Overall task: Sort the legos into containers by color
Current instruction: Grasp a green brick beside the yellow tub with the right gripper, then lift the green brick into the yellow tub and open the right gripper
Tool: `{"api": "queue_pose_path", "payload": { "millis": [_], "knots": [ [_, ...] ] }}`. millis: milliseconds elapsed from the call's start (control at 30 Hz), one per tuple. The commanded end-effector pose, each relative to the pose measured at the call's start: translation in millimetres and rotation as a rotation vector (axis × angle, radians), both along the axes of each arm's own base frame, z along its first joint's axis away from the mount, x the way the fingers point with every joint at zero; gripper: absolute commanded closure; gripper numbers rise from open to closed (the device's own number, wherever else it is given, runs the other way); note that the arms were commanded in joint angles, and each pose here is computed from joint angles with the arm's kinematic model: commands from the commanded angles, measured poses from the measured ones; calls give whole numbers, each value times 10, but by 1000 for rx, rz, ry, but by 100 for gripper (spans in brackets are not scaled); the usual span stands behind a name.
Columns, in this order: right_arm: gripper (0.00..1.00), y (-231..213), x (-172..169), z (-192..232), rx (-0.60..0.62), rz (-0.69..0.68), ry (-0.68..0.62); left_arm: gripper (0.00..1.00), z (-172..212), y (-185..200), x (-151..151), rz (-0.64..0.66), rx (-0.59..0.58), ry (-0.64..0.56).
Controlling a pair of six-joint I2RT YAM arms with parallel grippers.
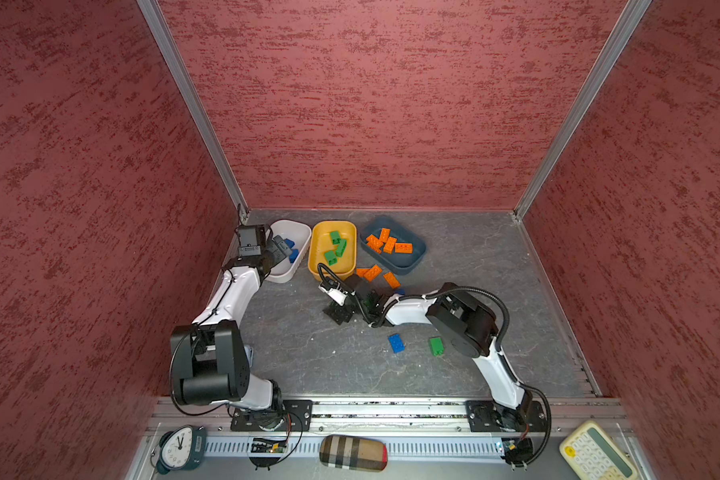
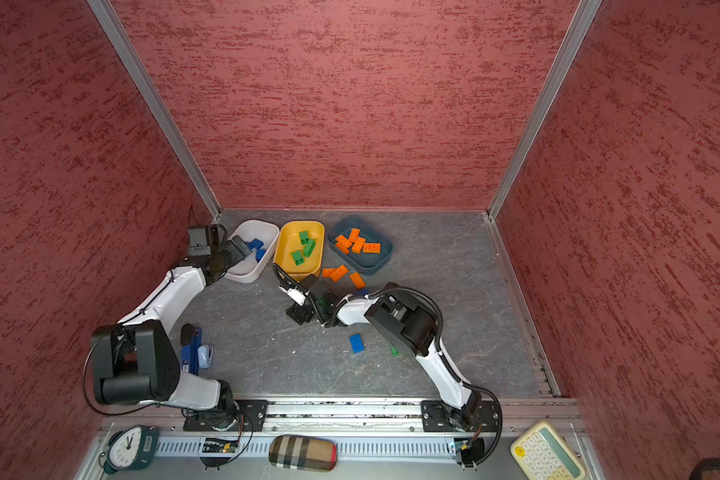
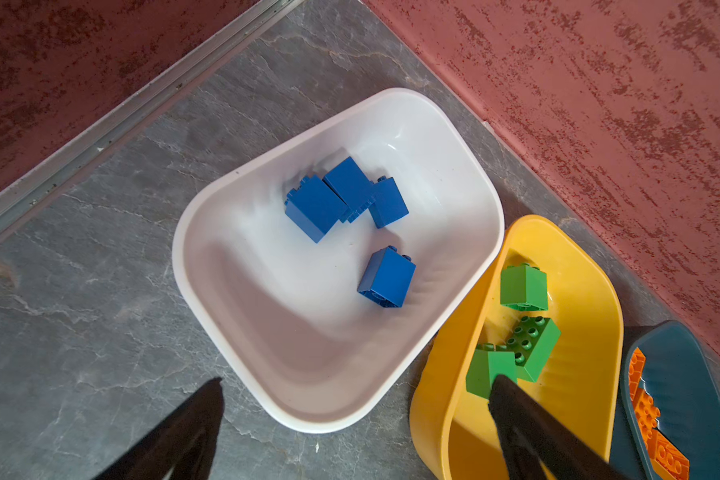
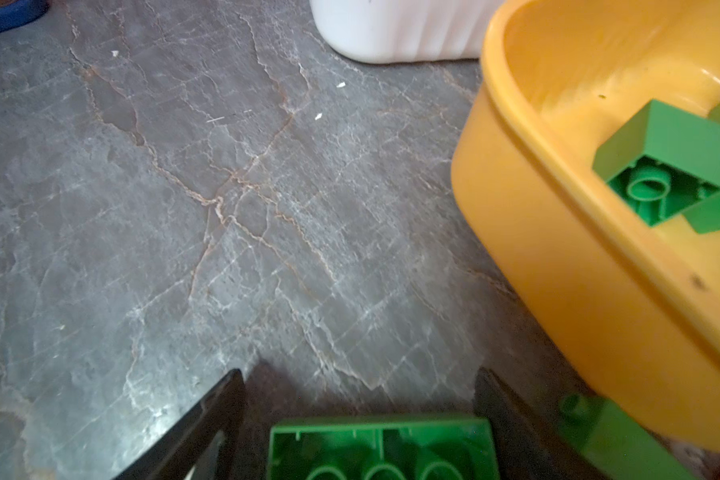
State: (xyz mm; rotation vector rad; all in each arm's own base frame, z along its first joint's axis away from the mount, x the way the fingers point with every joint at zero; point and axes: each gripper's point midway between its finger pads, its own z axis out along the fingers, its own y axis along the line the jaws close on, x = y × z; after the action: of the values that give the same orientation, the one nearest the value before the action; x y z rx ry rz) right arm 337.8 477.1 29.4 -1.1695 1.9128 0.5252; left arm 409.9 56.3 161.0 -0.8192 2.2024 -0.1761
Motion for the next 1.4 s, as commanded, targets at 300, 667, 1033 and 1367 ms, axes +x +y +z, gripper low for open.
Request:
{"api": "queue_pose_path", "payload": {
  "millis": [300,667,1033,1367],
  "knots": [
    [40,-123,-146,49,-32,57,-31,1,254,-120,-292,-5,-44,-66],
    [46,-152,-74,729,163,-23,-128,1,352,-30,-275,25,-24,-92],
    [48,-162,308,1492,384,-128,-185,0,299,21,-370,46,-17,-79],
    [47,-72,1129,1135,345,-199,-5,0,329,66,-429,57,-17,-77]
  ]
}}
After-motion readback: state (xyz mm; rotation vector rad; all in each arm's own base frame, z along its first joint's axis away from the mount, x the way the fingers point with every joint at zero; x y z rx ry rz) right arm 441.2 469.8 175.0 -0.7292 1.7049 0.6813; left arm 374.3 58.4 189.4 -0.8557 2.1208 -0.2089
